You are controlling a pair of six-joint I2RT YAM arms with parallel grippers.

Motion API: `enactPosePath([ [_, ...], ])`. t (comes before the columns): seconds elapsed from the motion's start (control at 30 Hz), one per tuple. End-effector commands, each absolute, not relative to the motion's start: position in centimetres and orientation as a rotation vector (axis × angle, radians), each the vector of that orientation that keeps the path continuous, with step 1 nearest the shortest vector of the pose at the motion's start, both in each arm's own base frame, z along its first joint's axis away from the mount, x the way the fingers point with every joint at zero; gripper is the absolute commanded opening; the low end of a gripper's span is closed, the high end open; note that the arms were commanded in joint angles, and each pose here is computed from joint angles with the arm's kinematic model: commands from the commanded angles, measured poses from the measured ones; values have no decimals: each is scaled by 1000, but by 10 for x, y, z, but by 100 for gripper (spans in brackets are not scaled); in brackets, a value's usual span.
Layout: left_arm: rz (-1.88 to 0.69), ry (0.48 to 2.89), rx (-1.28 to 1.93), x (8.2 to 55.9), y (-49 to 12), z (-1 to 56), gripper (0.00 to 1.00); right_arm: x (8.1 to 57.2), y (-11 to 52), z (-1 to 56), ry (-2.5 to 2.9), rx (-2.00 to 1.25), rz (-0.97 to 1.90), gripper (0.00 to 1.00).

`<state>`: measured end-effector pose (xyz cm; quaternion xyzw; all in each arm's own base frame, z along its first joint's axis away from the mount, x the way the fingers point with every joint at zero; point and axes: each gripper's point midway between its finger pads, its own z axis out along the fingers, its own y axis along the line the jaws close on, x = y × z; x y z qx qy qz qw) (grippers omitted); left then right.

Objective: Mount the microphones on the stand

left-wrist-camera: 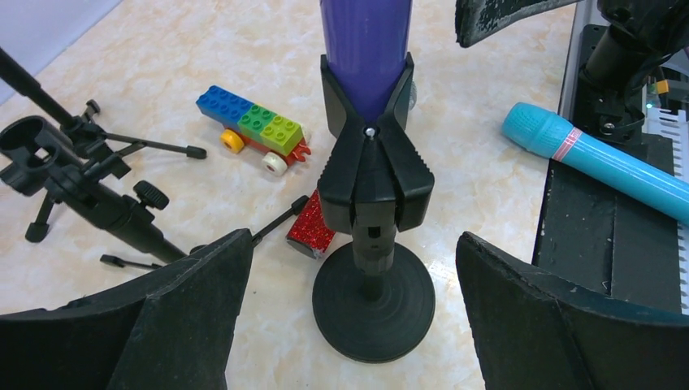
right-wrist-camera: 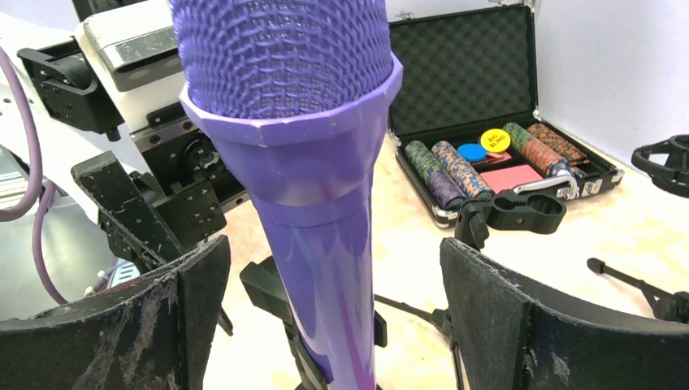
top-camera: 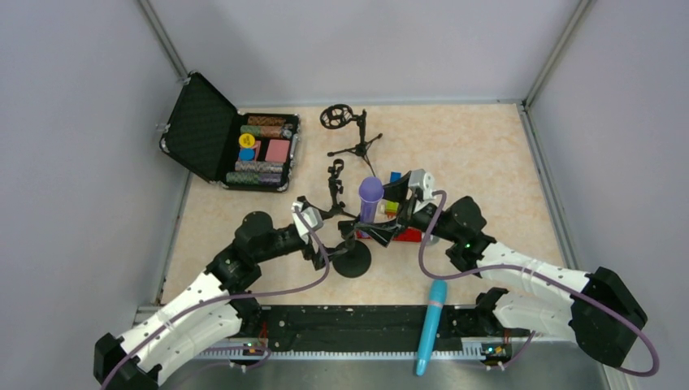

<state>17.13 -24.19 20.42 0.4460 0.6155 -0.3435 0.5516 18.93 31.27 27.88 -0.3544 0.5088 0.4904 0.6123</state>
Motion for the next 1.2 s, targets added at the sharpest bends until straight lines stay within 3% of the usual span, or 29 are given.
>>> enactPosePath([
  [0.0,-794,1456,985,174,-236,206,99,187,312,307,1106,-796,1121,96],
  [0.67,-924,1382,814,173,-242,186,99,193,307,302,1130,-759,1096,96],
  [1.17,-931,1284,907,176,-259,185,97,190,307,301,1113,-767,1100,96],
])
